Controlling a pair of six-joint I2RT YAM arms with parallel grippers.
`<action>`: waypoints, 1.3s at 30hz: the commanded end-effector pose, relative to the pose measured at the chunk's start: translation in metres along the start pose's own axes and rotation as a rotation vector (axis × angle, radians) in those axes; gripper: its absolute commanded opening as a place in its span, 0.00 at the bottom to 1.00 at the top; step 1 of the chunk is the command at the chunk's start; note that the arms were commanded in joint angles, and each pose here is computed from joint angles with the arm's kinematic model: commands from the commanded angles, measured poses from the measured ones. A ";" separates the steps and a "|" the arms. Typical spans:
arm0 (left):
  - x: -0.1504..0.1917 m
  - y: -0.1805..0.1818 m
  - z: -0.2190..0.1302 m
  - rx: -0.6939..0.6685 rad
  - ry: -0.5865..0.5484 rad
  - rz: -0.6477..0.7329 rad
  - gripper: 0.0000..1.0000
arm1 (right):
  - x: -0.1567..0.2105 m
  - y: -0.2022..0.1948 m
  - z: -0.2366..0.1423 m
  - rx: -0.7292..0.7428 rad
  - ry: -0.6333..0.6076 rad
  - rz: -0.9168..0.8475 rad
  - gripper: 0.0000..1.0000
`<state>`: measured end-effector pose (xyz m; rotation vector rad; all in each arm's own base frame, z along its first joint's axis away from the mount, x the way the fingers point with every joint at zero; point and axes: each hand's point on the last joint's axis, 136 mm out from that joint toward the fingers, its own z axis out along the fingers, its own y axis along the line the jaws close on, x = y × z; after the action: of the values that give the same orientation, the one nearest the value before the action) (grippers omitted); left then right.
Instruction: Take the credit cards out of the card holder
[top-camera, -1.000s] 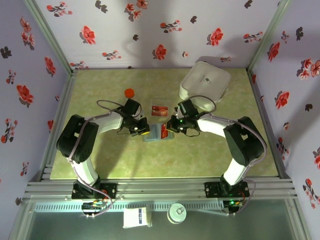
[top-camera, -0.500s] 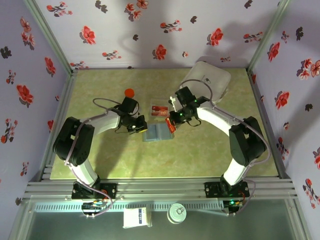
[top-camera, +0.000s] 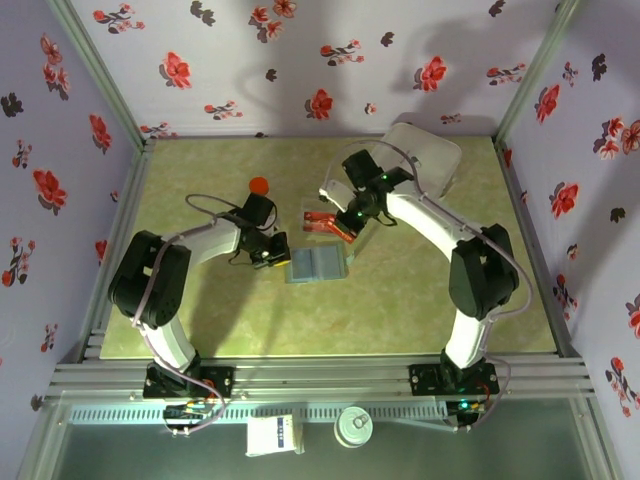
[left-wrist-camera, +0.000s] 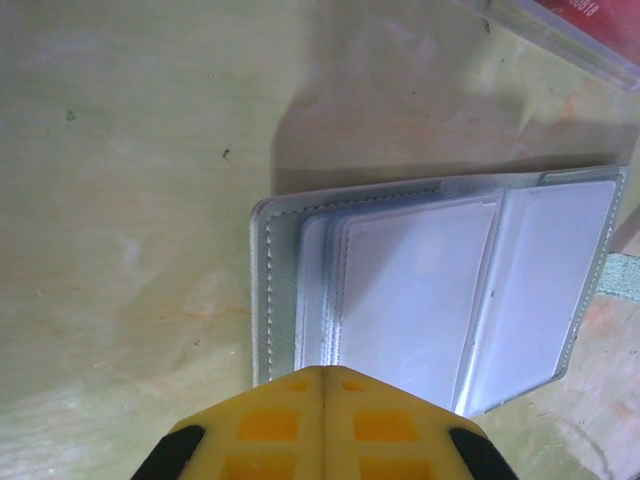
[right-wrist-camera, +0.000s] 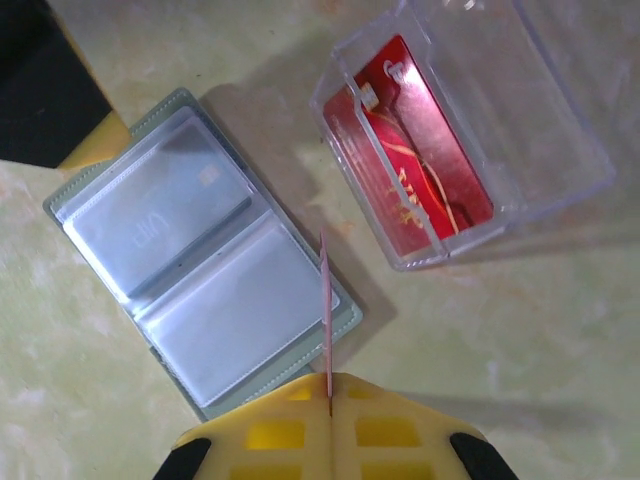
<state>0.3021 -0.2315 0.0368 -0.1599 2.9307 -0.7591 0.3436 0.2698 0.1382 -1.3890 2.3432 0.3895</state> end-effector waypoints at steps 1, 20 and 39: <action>-0.003 0.003 0.001 -0.015 0.012 0.007 0.00 | -0.006 0.001 -0.001 -0.020 0.028 -0.164 0.00; -0.011 -0.006 0.003 0.013 0.013 0.010 0.00 | -0.042 -0.020 0.030 -0.139 0.089 -0.306 0.00; -0.019 -0.010 0.004 0.020 0.007 0.015 0.00 | -0.055 -0.043 0.051 -0.095 0.095 -0.384 0.00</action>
<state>0.3187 -0.2391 0.0381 -0.1547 2.9234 -0.7760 0.4087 0.3185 0.1195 -1.8593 2.0942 0.3685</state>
